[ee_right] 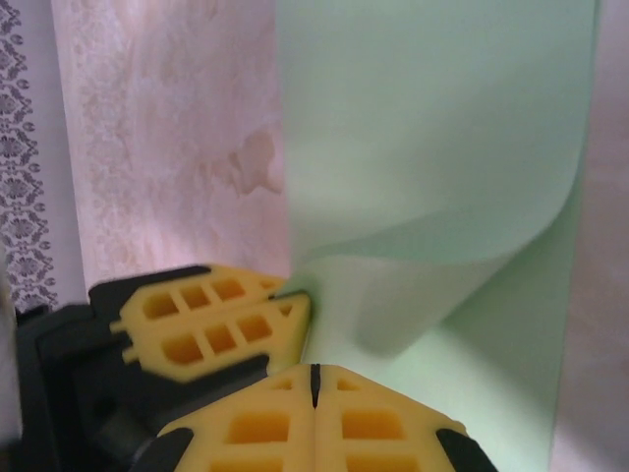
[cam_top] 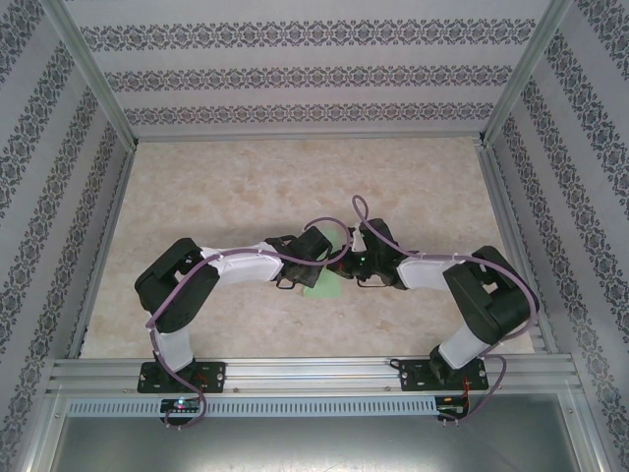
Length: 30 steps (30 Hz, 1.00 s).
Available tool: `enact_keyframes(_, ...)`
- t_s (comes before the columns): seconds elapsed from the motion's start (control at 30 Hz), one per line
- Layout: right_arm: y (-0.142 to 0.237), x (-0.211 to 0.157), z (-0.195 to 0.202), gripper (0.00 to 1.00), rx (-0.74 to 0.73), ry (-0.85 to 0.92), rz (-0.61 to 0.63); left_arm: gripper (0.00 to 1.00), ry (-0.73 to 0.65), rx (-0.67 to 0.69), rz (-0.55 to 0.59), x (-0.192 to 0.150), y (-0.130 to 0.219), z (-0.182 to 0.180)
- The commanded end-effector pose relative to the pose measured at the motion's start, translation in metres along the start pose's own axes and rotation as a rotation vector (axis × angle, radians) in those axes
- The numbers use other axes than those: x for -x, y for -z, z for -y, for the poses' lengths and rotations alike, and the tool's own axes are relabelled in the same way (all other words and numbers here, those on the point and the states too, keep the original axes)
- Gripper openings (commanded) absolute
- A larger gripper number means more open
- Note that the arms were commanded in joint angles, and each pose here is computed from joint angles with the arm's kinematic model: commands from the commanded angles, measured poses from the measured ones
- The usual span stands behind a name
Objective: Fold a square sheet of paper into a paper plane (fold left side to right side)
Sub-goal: Fold the triangle a second time at the center of the table.
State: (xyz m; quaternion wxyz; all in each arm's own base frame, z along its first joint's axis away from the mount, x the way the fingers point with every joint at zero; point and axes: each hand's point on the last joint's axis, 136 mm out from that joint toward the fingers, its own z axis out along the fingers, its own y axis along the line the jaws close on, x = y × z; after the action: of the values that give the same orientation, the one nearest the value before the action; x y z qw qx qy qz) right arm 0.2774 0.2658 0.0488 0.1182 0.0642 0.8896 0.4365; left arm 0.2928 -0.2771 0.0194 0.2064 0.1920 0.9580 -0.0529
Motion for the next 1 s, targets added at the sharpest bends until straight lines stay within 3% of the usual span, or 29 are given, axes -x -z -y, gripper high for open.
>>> enact_keyframes(0.0, -0.008, 0.019, -0.02, 0.0, 0.063, 0.013, 0.032, 0.0, -0.005, -0.005, -0.044, -0.014, -0.012, -0.004)
enact_keyframes(0.97, -0.02, 0.003, 0.038, 0.0, -0.149, 0.042, -0.029, 0.0, -0.003, 0.013, -0.043, -0.012, -0.006, -0.007)
